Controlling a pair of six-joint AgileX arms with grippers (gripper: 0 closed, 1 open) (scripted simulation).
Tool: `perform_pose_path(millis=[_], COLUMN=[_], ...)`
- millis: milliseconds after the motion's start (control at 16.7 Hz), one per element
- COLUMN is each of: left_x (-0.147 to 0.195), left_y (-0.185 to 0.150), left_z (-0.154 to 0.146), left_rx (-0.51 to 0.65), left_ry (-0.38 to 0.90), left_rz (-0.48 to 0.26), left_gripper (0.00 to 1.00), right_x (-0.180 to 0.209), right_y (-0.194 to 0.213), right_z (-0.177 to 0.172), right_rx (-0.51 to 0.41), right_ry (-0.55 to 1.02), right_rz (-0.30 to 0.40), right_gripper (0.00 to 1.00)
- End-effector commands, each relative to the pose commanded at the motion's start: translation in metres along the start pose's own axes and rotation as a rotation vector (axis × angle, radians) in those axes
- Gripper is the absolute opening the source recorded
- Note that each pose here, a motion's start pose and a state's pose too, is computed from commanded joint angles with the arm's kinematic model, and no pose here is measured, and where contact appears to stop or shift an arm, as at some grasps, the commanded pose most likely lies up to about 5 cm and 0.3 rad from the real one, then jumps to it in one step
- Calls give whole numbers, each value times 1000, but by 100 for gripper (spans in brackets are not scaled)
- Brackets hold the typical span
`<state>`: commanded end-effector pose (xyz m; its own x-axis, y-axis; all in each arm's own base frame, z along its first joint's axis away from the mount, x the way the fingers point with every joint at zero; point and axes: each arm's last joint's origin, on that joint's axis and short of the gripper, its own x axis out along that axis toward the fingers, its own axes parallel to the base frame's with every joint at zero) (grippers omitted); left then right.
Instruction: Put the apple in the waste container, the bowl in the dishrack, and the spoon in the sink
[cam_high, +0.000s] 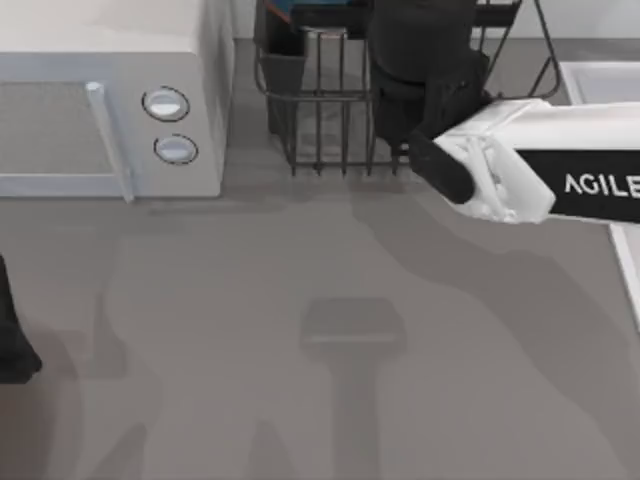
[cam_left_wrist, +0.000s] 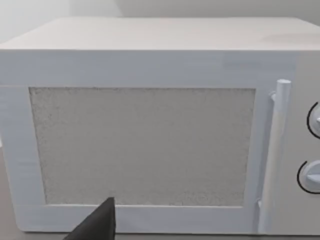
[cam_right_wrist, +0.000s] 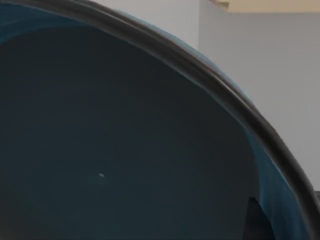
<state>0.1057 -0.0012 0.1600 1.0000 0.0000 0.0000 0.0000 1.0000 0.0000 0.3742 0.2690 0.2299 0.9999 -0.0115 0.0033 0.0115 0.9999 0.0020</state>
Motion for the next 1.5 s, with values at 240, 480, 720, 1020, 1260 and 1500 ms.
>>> perform_pose_path(millis=[240, 480, 720, 1020, 1260, 1500], left_x=[0, 0, 0, 0, 0, 0], left_y=[0, 0, 0, 0, 0, 0], left_z=[0, 0, 0, 0, 0, 0], left_rx=[0, 0, 0, 0, 0, 0], left_ry=[0, 0, 0, 0, 0, 0], left_rz=[0, 0, 0, 0, 0, 0], left_gripper=[100, 100, 100, 100, 100, 100], right_x=[8, 8, 8, 8, 8, 8], right_y=[-7, -7, -7, -7, -7, -7], right_z=[-11, -11, -11, -11, -11, -11], right_rx=[-2, -2, -2, -2, -2, -2], right_ry=[3, 3, 3, 3, 3, 3], right_rz=[2, 2, 2, 2, 2, 2], right_gripper=[0, 15, 45, 83, 100, 100])
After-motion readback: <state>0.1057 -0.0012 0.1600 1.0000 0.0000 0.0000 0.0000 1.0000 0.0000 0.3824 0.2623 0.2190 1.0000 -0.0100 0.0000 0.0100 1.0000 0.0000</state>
